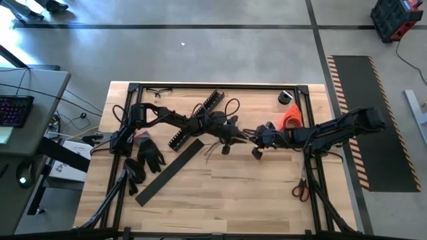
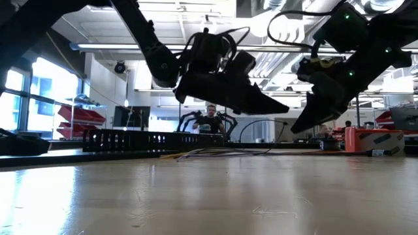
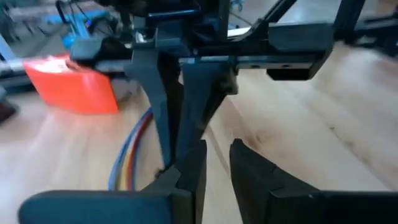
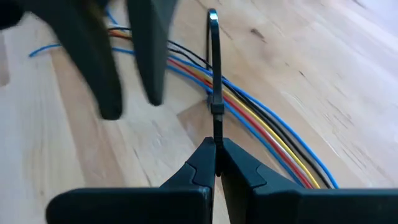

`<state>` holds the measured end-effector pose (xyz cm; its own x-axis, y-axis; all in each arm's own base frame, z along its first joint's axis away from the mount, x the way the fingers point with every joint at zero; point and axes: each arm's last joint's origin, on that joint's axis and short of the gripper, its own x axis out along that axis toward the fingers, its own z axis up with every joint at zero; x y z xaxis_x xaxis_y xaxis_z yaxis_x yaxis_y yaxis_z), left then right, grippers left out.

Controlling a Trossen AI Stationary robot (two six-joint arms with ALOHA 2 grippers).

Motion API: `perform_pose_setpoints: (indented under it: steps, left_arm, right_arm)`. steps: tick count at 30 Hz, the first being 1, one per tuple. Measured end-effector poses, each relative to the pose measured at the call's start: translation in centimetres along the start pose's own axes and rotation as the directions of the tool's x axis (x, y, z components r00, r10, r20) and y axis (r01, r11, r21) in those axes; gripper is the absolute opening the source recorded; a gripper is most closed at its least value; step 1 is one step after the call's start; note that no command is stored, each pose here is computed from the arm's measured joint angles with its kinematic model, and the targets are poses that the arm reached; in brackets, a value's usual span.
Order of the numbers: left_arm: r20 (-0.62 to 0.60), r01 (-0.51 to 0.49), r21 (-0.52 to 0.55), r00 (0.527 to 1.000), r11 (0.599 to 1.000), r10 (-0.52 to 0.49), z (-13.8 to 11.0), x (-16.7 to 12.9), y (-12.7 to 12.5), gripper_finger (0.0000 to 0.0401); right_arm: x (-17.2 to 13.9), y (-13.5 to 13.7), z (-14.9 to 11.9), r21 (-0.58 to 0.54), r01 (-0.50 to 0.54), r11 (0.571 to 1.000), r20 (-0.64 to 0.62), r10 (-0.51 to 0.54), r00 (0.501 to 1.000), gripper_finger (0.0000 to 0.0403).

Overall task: Ziptie cables
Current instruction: Wrap the cables together using the black zip tie

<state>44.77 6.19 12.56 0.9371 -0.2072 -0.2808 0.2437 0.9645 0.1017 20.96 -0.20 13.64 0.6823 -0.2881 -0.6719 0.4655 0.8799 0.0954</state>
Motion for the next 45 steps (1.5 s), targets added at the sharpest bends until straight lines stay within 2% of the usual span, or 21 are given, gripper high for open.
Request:
perform_pose_setpoints:
  steps: [4, 8, 14, 19, 25, 37, 45]
  left_arm:
    - [-0.009, -0.041, 0.137, 0.999, 0.990, 0.042, 0.1, 0.1, -0.1, 0.0054]
    - [-0.005, -0.032, 0.230, 0.999, 0.973, 0.034, 0.5, 0.1, 0.5, 0.0090]
    - [-0.081, 0.025, 0.254, 0.997, 0.967, -0.005, 0.8, 0.2, 1.9, 0.0159]
    - [-0.115, 0.053, 0.212, 0.993, 0.976, -0.029, 0.4, 0.4, 3.0, 0.0172]
    - [-0.116, 0.097, 0.181, 0.990, 0.979, -0.077, -0.2, 0.7, 3.2, 0.0139]
    - [-0.120, 0.061, 0.173, 0.992, 0.983, -0.040, -0.2, 0.7, 3.3, 0.0018]
    - [-0.123, 0.060, 0.170, 0.992, 0.984, -0.039, -0.3, 0.7, 3.4, 0.0003]
  right_arm:
    - [-0.1, 0.2, 0.0, -0.042, -0.008, 0.999, 0.003, 0.008, 1.000, 0.0000]
    - [-0.1, 0.2, 0.0, -0.058, -0.009, 0.998, 0.002, 0.009, 1.000, 0.0000]
    - [-0.1, 0.2, 0.0, -0.063, -0.011, 0.998, 0.001, 0.011, 1.000, 0.0000]
    - [-0.1, 0.3, 0.2, -0.081, -0.023, 0.996, 0.019, 0.025, 1.000, 0.0000]
    - [-0.1, 0.3, 0.2, -0.085, -0.027, 0.996, 0.029, 0.030, 0.999, 0.0000]
    - [-0.1, 0.3, 0.2, -0.086, -0.026, 0.996, 0.026, 0.028, 0.999, 0.0000]
    - [-0.1, 0.2, 0.0, -0.109, -0.028, 0.994, -0.003, 0.027, 1.000, 0.0000]
